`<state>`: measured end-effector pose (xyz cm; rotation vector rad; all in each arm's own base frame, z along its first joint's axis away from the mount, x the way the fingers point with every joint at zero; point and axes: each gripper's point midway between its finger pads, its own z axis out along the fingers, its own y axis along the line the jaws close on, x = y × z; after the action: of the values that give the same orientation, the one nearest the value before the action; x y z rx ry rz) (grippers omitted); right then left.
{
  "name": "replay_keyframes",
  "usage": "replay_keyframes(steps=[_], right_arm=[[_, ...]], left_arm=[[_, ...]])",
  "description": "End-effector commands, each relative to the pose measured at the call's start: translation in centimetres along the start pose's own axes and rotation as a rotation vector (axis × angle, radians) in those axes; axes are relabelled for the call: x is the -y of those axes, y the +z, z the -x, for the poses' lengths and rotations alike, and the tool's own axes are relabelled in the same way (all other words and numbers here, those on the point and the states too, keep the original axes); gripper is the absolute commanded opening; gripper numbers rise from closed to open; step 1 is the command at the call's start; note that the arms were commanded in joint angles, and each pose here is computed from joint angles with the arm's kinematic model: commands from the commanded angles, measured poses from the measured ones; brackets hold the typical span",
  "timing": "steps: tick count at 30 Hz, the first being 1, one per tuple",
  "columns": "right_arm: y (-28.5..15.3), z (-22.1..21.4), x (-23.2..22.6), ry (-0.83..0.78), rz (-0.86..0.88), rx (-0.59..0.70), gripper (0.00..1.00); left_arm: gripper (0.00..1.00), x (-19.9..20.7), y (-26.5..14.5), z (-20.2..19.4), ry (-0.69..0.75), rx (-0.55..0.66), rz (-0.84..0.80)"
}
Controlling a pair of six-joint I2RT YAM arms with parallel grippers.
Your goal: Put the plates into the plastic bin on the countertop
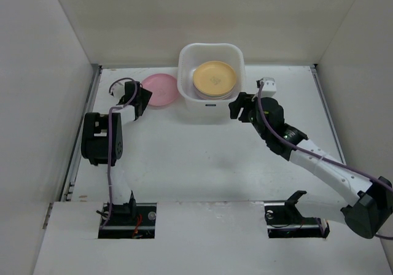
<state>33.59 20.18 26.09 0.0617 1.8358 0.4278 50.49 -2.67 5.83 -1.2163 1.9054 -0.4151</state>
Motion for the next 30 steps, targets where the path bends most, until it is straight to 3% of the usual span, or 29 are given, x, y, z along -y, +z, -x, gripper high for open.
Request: replay_keyframes(steps=[1, 6, 11, 19, 25, 30], right_arm=[[-0.3, 0.9, 0.1, 0.030, 0.002, 0.049, 0.71], [-0.9, 0.9, 0.4, 0.037, 0.005, 0.057, 0.70], [-1.9, 1.5, 1.4, 0.066, -0.007, 0.094, 0.70], [-2.6, 1.4, 2.5, 0.097, -0.017, 0.110, 0.71], [-2.8, 0.5, 3.4, 0.099, -0.031, 0.100, 0.71], [-2.9, -1.3, 5.1, 0.130, -0.068, 0.074, 0.74]], left_arm=[[0.60, 1.3, 0.7, 1.1, -0.038, 0.012, -0.005], [0.45, 0.4, 2.1, 0.7, -0.032, -0.007, 0.053], [0.38, -0.7, 3.1, 0.5, -0.019, -0.028, 0.111], [0.09, -2.5, 3.8, -0.4, 0.015, -0.065, 0.187], [0.07, -2.3, -0.5, 4.1, 0.005, 0.047, 0.115], [0.09, 0.1, -6.8, 8.9, 0.077, 0.184, 0.005]])
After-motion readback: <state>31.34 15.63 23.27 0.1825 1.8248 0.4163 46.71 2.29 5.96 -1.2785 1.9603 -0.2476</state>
